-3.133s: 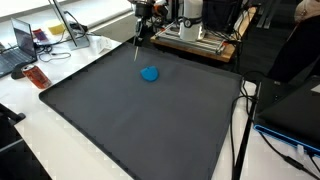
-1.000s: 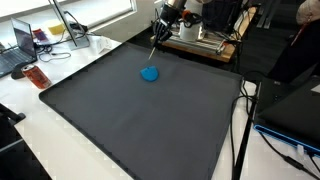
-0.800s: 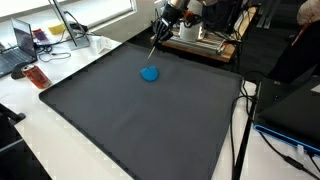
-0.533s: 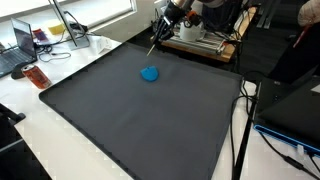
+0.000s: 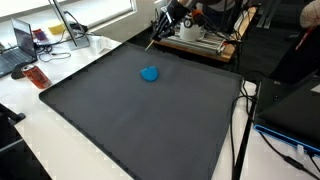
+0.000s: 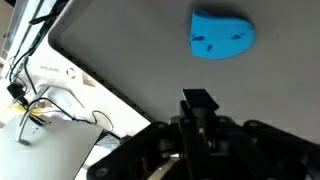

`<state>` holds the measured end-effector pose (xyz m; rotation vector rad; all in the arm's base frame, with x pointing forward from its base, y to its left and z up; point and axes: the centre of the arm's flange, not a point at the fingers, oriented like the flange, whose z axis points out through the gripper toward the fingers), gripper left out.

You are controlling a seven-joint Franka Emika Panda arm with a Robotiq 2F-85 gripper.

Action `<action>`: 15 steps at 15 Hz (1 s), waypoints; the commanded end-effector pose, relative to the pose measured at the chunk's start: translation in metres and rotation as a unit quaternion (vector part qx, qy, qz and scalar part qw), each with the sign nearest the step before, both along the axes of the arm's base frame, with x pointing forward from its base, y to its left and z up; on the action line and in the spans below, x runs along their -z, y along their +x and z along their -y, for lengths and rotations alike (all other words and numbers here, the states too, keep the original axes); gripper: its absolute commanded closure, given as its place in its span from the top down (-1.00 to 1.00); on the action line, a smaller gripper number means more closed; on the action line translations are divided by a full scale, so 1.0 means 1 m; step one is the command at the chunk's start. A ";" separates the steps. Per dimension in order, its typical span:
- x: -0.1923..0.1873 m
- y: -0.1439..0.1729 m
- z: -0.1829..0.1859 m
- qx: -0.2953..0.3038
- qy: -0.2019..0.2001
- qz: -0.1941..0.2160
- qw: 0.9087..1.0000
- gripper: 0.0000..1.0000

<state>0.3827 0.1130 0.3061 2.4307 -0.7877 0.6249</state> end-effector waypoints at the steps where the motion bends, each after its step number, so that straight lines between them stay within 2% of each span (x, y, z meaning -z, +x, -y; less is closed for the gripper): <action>1: -0.007 0.031 -0.019 0.033 -0.025 -0.028 0.999 -0.94; 8: 0.007 0.060 0.005 0.090 -0.035 -0.070 0.993 -0.94; 15: 0.003 0.076 0.029 0.112 0.008 -0.117 0.987 -0.94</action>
